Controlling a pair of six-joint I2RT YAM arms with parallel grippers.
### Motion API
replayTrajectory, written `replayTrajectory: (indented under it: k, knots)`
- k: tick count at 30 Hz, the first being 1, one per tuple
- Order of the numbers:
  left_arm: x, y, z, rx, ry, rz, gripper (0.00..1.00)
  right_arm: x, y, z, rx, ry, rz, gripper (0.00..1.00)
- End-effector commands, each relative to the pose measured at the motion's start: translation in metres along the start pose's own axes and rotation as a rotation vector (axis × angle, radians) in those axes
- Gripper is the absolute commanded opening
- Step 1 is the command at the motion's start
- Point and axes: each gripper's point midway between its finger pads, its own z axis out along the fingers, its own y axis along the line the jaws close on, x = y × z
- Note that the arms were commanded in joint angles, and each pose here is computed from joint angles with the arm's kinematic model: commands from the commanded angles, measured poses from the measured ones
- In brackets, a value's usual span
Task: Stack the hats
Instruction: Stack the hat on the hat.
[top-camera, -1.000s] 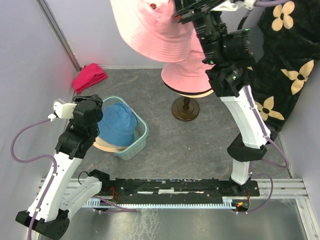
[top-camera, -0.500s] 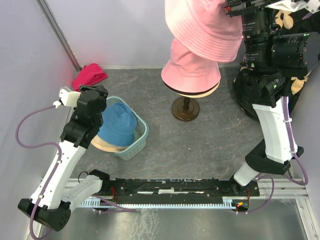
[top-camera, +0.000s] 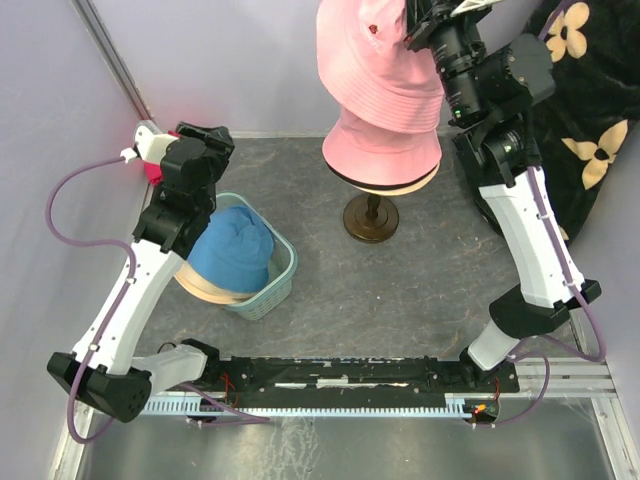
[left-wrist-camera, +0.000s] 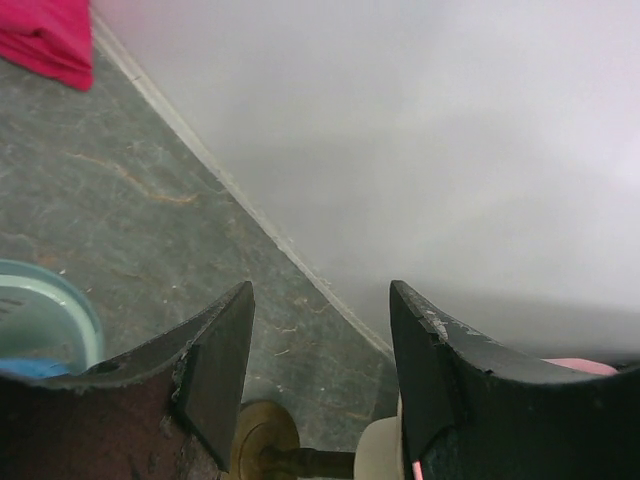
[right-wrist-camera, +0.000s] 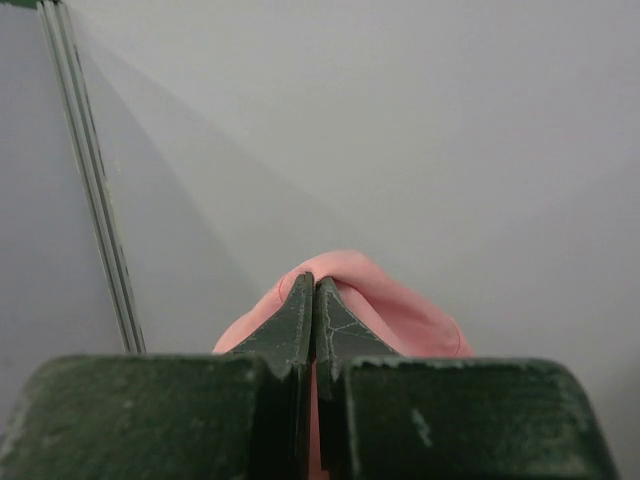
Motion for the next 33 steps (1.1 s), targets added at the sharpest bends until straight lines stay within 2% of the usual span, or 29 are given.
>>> replayTrajectory:
  k: [1, 15, 33]
  knots:
    - [-0.021, -0.047, -0.003, 0.127, -0.044, 0.012, 0.63, -0.004, -0.007, -0.008, 0.029, -0.003, 0.031, 0.02]
    - [-0.009, -0.089, -0.003, 0.249, 0.015, 0.028, 0.64, 0.033, -0.007, -0.017, 0.015, 0.109, 0.015, 0.02]
    - [0.030, -0.168, -0.006, 0.610, 0.145, 0.008, 0.67, 0.084, 0.002, -0.018, -0.037, 0.269, 0.030, 0.02]
